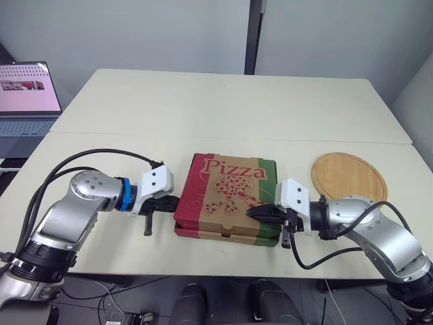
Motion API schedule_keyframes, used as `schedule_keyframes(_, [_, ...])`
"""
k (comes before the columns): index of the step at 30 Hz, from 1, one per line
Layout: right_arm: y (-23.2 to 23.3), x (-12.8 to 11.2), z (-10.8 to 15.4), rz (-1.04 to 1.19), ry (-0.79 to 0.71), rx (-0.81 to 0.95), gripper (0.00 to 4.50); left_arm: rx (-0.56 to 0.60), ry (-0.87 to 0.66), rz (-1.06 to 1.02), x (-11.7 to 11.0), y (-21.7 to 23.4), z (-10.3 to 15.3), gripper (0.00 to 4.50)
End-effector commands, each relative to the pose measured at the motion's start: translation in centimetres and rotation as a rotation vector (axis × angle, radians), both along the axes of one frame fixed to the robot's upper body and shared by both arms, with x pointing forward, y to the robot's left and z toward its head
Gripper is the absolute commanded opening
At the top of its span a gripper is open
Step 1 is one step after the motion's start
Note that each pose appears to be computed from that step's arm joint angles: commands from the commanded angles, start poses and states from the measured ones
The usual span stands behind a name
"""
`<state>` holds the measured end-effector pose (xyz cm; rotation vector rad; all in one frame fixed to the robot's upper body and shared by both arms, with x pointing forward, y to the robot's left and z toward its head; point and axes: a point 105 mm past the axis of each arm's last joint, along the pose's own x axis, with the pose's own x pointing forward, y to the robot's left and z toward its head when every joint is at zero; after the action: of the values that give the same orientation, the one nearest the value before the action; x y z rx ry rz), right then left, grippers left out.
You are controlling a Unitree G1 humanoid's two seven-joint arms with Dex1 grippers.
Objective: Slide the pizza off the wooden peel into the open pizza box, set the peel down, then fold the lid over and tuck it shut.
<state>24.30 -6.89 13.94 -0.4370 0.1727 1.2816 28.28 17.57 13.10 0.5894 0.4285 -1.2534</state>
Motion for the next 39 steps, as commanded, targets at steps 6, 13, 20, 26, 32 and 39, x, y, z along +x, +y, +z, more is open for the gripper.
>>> schedule_keyframes(6, [-0.6, 0.4, -1.5, -0.016, -0.069, -0.096, 0.02, -0.043, -0.130, 0.148, 2.4, 3.1, 4.6, 0.00])
schedule_keyframes(13, [-1.2, 1.1, -2.6, -0.013, -0.130, -0.184, 0.02, -0.127, -0.079, 0.066, 1.5, -1.0, 4.0, 0.00])
schedule_keyframes(20, [-1.3, 1.2, -2.7, -0.014, -0.153, -0.188, 0.02, -0.017, 0.020, 0.055, 0.5, -1.7, -1.4, 0.00])
schedule_keyframes(26, [-1.7, 1.5, -1.8, -0.029, -0.184, -0.159, 0.02, -0.048, 0.039, 0.072, 0.3, -1.8, -2.4, 0.00])
schedule_keyframes(32, [-4.0, 3.8, 1.8, -0.231, -0.274, -0.052, 0.02, -0.244, -0.023, 0.286, 1.8, 1.1, 1.9, 0.00])
schedule_keyframes(39, [-9.8, 7.4, 0.4, -0.540, -0.304, -0.165, 0.02, -0.189, -0.025, 0.448, 1.2, 4.2, 0.2, 0.00])
